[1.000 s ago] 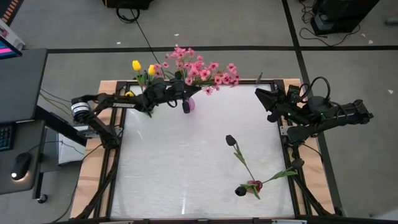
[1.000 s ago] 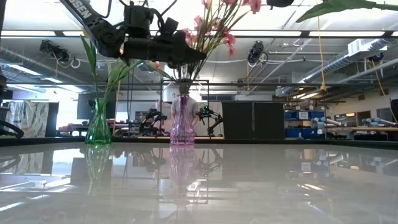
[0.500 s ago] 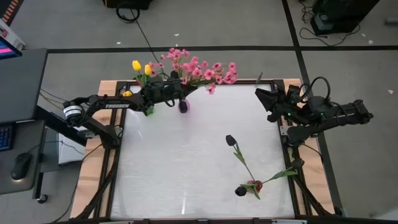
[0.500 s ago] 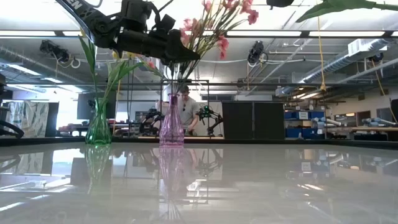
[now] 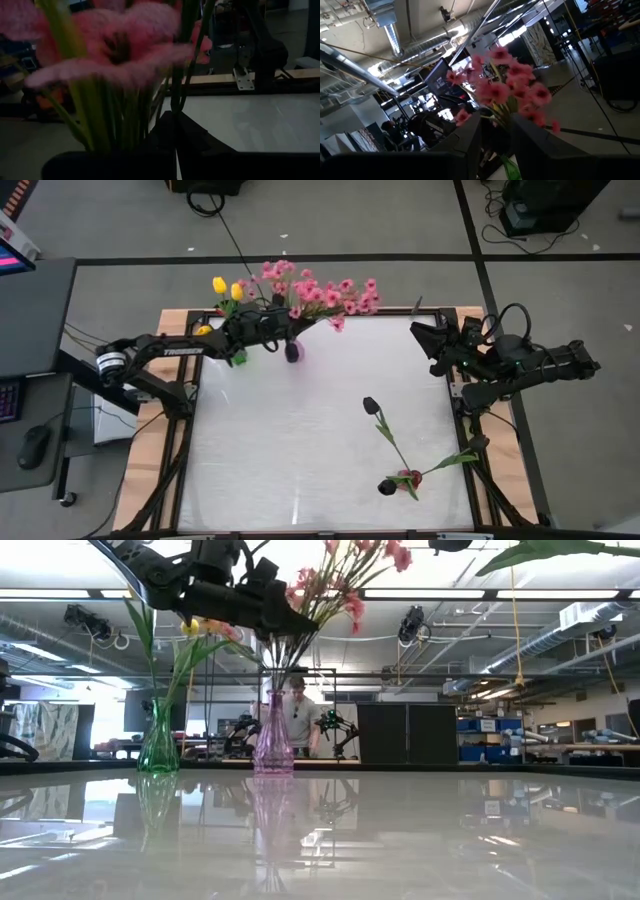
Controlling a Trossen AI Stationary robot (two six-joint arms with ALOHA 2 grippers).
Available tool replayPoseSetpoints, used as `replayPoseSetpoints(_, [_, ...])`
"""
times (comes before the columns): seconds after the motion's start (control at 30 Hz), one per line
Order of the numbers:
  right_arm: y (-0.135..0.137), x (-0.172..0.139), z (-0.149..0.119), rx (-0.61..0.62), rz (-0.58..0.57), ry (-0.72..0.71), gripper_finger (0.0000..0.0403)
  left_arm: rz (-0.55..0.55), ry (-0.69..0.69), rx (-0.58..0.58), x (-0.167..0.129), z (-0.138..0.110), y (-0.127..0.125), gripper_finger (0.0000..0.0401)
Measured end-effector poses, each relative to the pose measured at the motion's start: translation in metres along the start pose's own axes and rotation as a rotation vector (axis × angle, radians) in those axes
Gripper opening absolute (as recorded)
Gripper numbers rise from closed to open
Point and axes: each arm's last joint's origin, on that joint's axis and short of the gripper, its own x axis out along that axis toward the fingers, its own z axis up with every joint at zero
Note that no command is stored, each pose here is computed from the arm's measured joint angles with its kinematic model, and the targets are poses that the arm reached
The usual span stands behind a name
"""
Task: Sort flowers into vase by color
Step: Put the pink flowers into the purple vase
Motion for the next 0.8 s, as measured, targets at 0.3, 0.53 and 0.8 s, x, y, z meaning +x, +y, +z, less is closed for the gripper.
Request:
replayPoseSetpoints(0.3, [0.0, 0.0, 0.0, 0.0, 0.0, 0.0, 0.0114, -0.003, -0.012, 0.001, -0.0038, 0.0057, -0.0011, 0.0008])
replayPoseSetpoints(0.53, [0.0, 0.0, 0.0001, 0.0, 0.0, 0.0, 0.0114, -0.008, 0.007, -0.014, -0.0037, 0.0037, -0.0018, 0.0008])
replayPoseSetpoints(0.8, [0.0, 0.0, 0.0001, 0.0, 0.0, 0.0, 0.0114, -0.013, 0.03, -0.017, -0.0037, 0.0014, -0.0023, 0.0008])
